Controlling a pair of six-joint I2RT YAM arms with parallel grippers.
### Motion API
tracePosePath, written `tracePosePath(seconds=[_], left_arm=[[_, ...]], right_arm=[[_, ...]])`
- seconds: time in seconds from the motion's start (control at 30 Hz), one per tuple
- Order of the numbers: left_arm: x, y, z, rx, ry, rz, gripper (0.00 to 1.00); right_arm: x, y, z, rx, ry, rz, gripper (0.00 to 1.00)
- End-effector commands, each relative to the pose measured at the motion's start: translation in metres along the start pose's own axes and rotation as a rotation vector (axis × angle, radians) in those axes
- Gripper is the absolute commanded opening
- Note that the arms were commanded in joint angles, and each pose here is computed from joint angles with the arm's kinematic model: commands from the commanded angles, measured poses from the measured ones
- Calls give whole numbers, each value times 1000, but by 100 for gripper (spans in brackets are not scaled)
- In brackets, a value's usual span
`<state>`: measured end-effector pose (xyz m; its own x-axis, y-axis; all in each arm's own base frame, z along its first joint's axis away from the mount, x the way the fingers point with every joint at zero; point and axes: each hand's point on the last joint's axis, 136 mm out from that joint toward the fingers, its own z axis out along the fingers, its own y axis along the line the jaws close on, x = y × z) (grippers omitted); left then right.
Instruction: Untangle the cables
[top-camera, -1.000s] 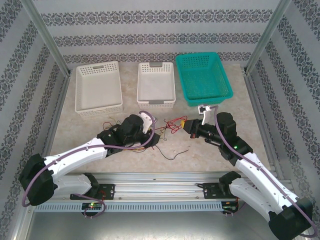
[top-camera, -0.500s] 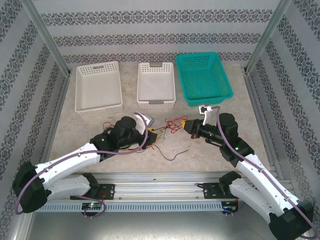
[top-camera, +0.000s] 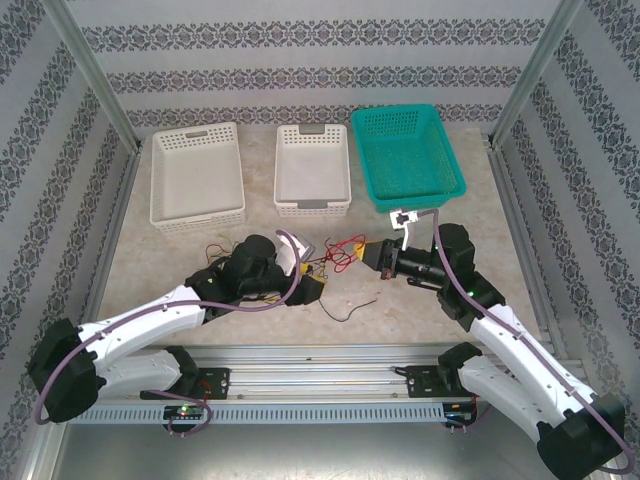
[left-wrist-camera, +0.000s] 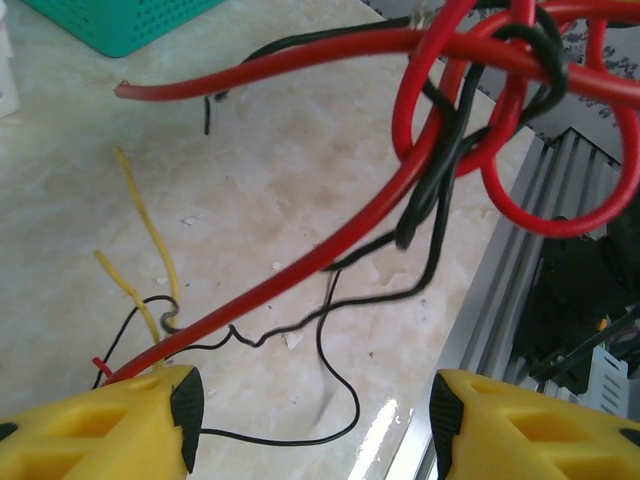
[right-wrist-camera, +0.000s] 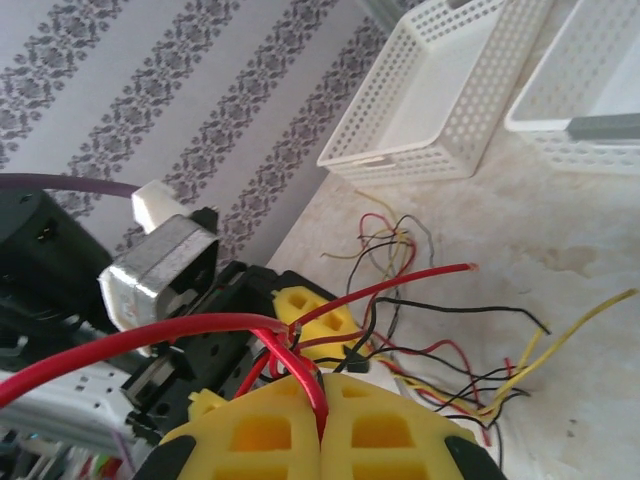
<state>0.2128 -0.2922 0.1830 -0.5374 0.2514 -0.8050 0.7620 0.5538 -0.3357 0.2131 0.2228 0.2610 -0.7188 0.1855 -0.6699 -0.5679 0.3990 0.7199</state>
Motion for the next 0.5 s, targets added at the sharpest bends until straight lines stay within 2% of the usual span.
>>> tracePosePath(seconds=[0.0, 0.07, 0.17, 0.33, 0.47], left_arm=[[-15, -3, -1, 26, -32, 48, 61], [-16, -4, -7, 16, -35, 61, 60], [-27, -10, -30, 9, -116, 65, 61], [-29, -7, -66, -48, -236, 61, 77], [-24, -5, -72, -56, -258, 46, 81]], right_arm=[[1, 30, 0, -140, 42, -35, 0], [2, 28, -2, -115, 43, -41, 0], [3, 27, -4, -105, 46, -47, 0], [2, 32, -7, -122, 47, -55, 0], [0, 39, -9, -145, 50, -63, 0]])
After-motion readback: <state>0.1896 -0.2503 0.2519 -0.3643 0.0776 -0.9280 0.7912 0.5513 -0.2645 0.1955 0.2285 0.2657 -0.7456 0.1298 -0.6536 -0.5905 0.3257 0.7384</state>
